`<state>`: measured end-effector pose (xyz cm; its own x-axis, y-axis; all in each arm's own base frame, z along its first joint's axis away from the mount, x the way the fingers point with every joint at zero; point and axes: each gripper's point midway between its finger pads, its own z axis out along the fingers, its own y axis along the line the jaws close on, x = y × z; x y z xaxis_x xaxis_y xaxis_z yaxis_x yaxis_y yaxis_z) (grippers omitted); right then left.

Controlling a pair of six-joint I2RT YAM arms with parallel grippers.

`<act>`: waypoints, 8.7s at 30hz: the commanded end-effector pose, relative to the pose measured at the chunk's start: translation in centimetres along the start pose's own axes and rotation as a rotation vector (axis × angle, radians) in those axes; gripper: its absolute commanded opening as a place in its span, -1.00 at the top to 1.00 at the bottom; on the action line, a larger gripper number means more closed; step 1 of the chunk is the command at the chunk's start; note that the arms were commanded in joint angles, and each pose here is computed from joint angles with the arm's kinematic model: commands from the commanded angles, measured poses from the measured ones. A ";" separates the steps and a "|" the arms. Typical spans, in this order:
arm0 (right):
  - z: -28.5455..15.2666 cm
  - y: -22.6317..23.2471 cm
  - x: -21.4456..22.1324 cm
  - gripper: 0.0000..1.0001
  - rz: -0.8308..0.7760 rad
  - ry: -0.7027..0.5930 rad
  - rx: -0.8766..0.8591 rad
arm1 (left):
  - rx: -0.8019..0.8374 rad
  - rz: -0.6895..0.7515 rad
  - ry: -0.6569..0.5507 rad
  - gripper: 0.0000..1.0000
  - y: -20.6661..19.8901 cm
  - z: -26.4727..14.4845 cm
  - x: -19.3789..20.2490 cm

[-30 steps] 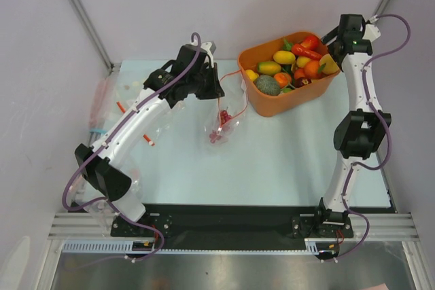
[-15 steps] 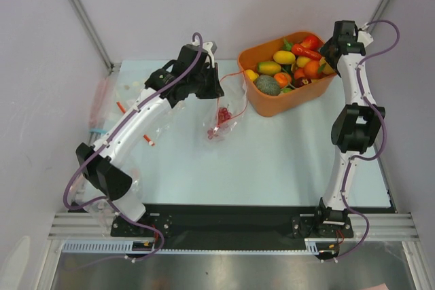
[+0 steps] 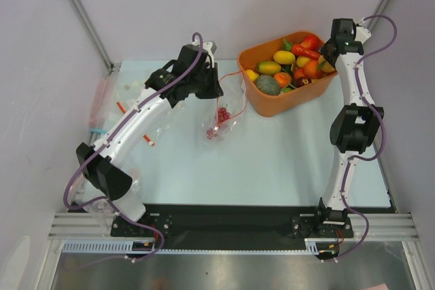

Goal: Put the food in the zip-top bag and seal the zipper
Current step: Pick up the fake fruit from the bin, then place the fake fruit in the zipper food storage bag, then pick up the fake fruit from the bin.

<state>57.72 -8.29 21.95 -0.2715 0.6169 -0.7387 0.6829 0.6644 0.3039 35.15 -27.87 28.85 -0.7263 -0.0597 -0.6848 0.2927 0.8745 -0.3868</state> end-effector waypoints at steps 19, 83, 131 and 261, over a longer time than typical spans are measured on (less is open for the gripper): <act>-8.6 3.6 -5.7 0.10 0.026 -0.129 -0.230 | 0.030 0.013 -0.072 0.99 -0.9 -0.9 -2.3; -36.8 10.7 19.0 0.36 -0.414 0.302 -1.064 | 0.105 -0.021 -0.087 0.99 -3.8 -3.2 -4.1; -36.2 9.3 13.2 -1.00 -0.307 0.198 -0.995 | 0.079 -0.047 -0.095 0.99 -2.1 -3.6 -3.1; -0.1 1.4 3.2 -0.99 -0.442 0.124 -0.205 | -0.022 0.011 -0.162 0.99 0.7 -3.4 -2.9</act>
<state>57.16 -4.65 18.61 -0.6174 0.3113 -0.7224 0.3372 0.9345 0.1146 34.63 -25.58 31.19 -0.6503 -0.0833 -0.7551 0.2940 0.8889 -0.3513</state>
